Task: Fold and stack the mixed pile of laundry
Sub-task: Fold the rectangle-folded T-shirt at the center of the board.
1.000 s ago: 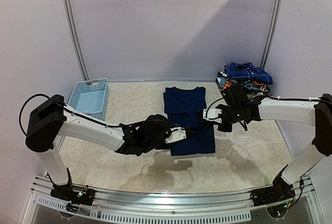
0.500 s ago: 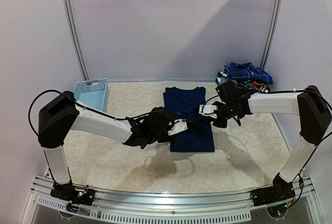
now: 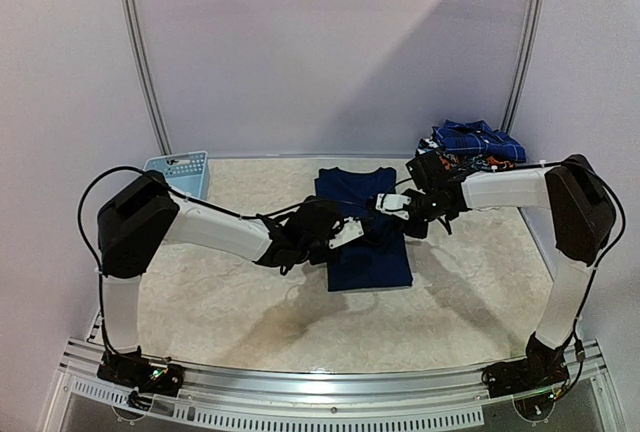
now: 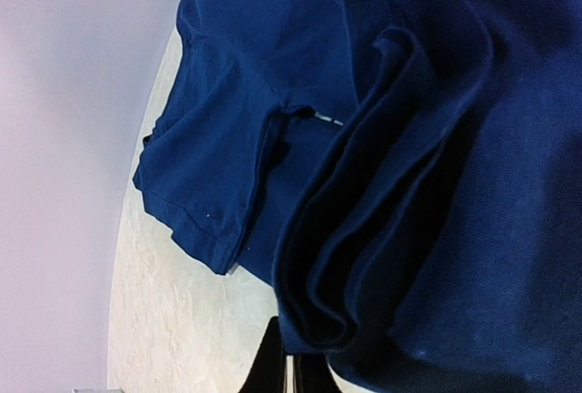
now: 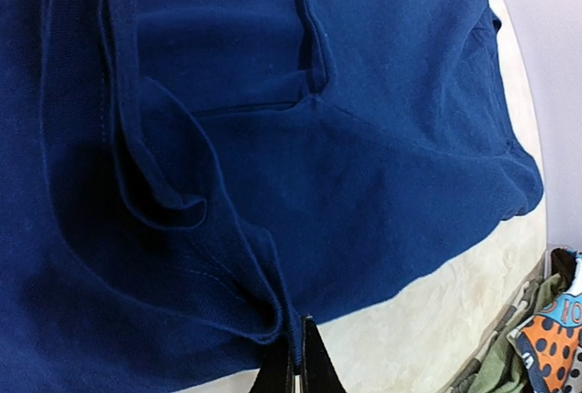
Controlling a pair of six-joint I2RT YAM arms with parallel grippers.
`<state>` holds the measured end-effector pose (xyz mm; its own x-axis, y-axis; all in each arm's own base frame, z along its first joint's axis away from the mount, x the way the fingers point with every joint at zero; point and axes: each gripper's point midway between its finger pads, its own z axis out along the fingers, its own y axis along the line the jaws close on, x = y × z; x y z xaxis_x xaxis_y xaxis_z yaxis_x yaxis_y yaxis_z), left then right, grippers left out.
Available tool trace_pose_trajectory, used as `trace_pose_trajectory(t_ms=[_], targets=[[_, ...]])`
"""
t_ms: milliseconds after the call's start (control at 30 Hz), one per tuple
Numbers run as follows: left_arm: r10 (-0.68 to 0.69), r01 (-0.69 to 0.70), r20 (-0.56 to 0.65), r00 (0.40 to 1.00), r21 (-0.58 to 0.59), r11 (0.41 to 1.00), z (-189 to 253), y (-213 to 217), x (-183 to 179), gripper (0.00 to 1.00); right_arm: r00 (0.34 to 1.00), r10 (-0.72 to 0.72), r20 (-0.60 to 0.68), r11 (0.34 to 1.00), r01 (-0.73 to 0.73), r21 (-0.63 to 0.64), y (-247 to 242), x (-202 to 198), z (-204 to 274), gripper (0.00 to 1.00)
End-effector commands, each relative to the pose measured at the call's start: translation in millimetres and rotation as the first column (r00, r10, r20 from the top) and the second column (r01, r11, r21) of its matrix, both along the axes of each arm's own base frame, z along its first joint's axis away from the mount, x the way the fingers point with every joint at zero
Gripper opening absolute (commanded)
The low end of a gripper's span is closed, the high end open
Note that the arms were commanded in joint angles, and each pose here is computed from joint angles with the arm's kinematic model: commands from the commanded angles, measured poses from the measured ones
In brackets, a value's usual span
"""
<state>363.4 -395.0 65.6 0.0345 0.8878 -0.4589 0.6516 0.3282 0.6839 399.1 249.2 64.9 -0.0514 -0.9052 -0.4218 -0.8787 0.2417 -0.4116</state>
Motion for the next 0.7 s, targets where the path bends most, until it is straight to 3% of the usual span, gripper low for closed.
trace_pose_trajectory(t_ms=[0,333,567,633,667], targets=[[0.052,-0.051,-0.033,0.998,0.012,0.999,-13,9,10,0.0,0.998,-0.057,-0.001,0.998,0.057,0.002,-3,15,-9,0.0],[0.103,-0.102,-0.02,0.995,0.022,0.995,-18,15,32,0.0,0.991,-0.136,0.003,0.991,0.136,0.013,-10,35,-14,0.0],[0.118,-0.117,-0.009,0.993,0.036,0.992,-23,14,42,0.06,0.98,-0.195,0.028,0.981,0.195,-0.004,-20,51,-19,0.0],[0.131,-0.131,0.002,0.991,0.039,0.991,-22,15,45,0.13,0.98,-0.2,0.021,0.98,0.2,-0.007,-20,52,-22,0.06],[0.142,-0.142,0.01,0.99,0.038,0.989,-21,16,47,0.2,0.978,-0.206,0.021,0.978,0.206,-0.011,-21,53,-23,0.14]])
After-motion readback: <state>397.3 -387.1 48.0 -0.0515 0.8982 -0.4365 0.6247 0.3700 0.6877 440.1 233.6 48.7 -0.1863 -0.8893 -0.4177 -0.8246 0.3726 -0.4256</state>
